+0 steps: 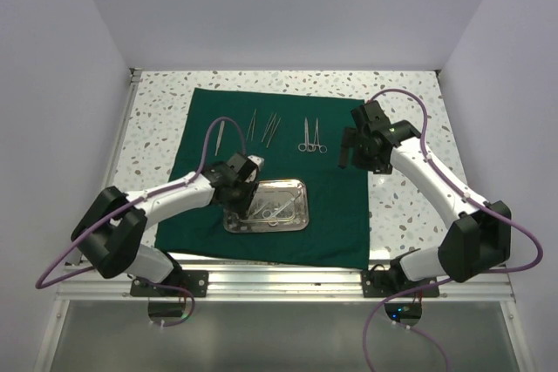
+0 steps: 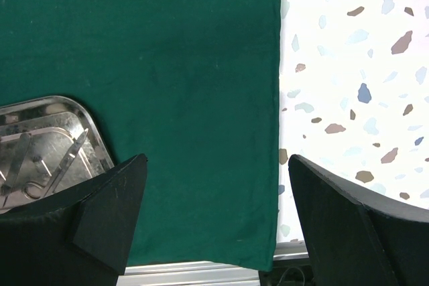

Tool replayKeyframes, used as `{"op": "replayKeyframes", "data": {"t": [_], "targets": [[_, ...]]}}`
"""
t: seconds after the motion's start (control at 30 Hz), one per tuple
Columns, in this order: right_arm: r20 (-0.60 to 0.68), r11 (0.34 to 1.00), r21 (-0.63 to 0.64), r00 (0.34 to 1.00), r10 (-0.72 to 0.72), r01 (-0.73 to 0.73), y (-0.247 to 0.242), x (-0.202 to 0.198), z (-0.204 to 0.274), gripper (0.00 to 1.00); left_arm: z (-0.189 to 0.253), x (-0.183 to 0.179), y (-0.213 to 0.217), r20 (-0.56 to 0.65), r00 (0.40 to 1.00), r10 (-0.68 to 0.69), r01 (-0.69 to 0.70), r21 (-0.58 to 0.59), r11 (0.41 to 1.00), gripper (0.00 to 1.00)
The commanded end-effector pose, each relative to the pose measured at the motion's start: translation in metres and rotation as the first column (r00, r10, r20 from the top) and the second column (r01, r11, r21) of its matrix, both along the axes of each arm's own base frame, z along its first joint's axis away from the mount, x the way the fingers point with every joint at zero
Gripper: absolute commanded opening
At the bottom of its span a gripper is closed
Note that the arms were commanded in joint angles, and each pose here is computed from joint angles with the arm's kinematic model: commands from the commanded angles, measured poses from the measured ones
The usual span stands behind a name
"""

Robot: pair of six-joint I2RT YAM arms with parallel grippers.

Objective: Open and lay out the surgical kit
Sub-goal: Pick up the medical item from the container.

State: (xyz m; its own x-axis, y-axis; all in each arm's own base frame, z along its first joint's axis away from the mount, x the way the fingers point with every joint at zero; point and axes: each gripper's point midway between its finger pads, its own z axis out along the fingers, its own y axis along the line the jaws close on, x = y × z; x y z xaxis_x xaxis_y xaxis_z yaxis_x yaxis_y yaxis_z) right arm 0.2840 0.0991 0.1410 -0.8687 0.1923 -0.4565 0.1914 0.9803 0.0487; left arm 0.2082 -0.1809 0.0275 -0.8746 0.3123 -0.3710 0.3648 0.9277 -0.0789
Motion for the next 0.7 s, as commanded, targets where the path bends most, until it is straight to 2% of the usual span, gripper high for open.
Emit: {"op": "replayKeyframes", "data": {"t": [0.0,0.33,0.67], "targets": [[0.049,1.000,0.007,0.999,0.012,-0.012,0.000,0.007,0.014,0.90,-0.003,0.000,-0.001,-0.006,0.999,0.050,-0.050,-0.001,0.999,0.43],[0.042,1.000,-0.013,0.999,0.017,-0.016,-0.005,0.002,0.012,0.90,-0.025,-0.025,0.006,-0.098,0.986,0.135,-0.134,0.014,0.991,0.39],[0.042,1.000,-0.010,0.999,0.023,-0.022,-0.003,0.004,0.011,0.90,-0.045,-0.053,0.014,-0.184,0.965,0.186,-0.184,0.027,0.982,0.28]]}}
